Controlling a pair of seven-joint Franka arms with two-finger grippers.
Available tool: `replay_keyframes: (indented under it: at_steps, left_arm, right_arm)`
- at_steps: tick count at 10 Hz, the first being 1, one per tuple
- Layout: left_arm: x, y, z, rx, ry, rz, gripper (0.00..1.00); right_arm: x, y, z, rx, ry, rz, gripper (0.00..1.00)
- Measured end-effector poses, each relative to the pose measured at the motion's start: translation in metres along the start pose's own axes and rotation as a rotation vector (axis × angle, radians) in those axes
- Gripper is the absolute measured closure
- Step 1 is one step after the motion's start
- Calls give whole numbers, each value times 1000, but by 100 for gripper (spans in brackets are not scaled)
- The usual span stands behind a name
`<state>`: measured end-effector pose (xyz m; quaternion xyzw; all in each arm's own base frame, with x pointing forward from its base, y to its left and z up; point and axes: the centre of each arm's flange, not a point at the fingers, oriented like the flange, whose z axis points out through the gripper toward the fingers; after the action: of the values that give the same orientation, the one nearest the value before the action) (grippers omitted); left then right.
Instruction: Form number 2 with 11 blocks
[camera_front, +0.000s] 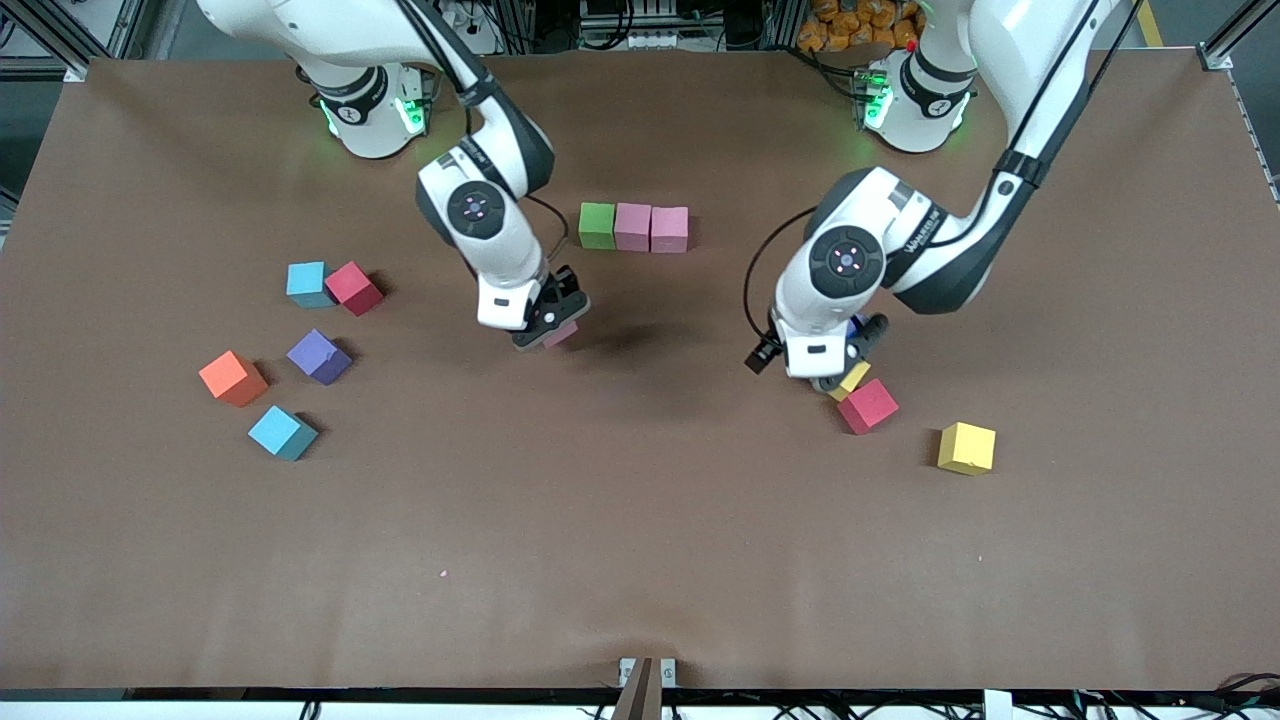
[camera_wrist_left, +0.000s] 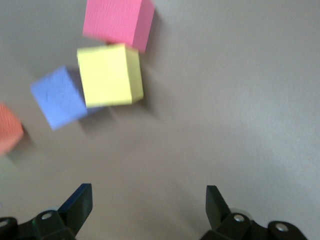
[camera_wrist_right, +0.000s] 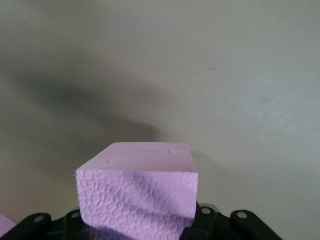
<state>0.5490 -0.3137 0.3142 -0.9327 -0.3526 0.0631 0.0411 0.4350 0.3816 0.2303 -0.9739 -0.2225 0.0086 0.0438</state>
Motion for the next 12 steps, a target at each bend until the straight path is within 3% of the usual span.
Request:
replay_keyframes:
  at_steps: [3,6,9,12]
  left_arm:
    - [54,-18,15,31,10,218,0]
    - [71,-25,17,33,5,277,0]
    - [97,-30,9,-31,32,295,0]
    - [107,-38,28,-59,83,310,0]
  right_arm:
    - [6,-68,0,20,22,223,44]
    - [12,-121,11,42,25,423,44]
    - [10,-160,25,50,15,503,44]
    - [-4,-170,61,-2,-21,491,44]
